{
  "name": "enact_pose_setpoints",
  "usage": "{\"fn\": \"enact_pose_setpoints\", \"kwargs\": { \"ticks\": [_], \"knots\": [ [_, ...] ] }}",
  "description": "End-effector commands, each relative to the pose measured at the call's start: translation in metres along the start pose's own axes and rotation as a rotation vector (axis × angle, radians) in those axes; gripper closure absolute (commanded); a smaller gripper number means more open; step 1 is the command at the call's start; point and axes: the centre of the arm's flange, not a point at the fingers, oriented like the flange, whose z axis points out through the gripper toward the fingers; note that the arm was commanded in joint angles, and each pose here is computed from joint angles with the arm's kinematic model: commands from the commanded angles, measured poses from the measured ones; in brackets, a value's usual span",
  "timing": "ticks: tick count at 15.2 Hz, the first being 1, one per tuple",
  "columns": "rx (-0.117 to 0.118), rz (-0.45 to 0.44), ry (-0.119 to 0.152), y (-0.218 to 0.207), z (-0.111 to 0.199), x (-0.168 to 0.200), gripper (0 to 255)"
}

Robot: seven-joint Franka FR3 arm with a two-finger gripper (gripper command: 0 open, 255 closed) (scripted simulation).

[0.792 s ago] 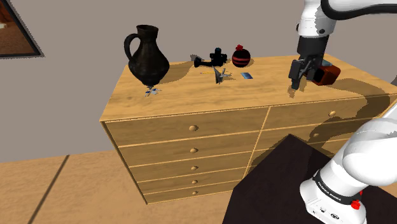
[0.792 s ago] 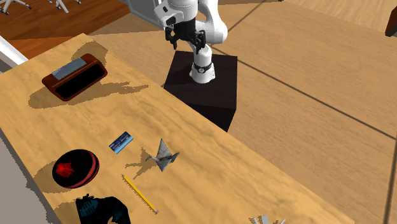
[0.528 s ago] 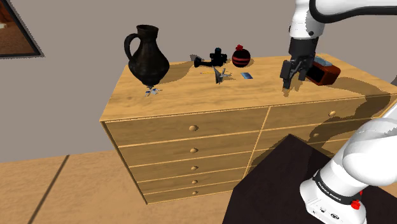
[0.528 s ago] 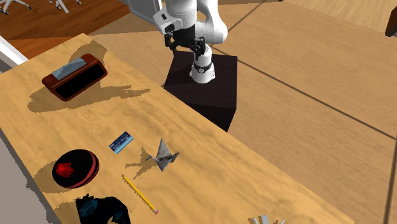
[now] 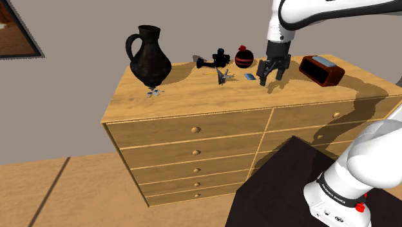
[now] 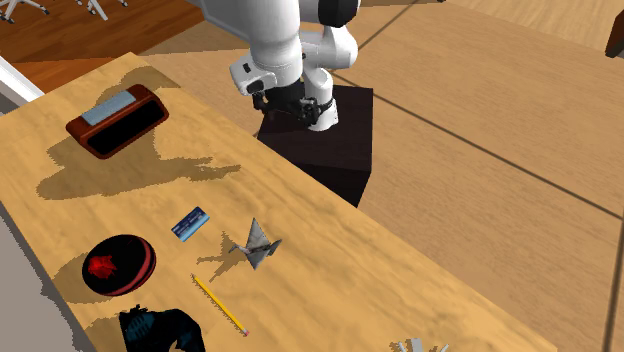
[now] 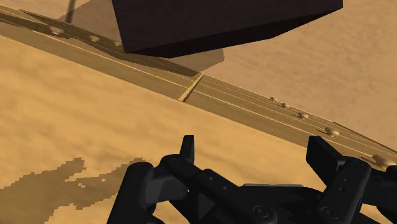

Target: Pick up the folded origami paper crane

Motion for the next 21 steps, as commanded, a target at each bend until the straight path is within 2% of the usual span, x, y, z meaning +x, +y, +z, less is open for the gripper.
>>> {"fn": "enact_pose_setpoints", "kwargs": {
  "ticks": [1,21],
  "knots": [
    [0.011,0.017,0.016,-0.001,0.006,0.024,0],
    [0.118,0.174,0.164,-0.015,0.030,0.261,0]
  ]
}}
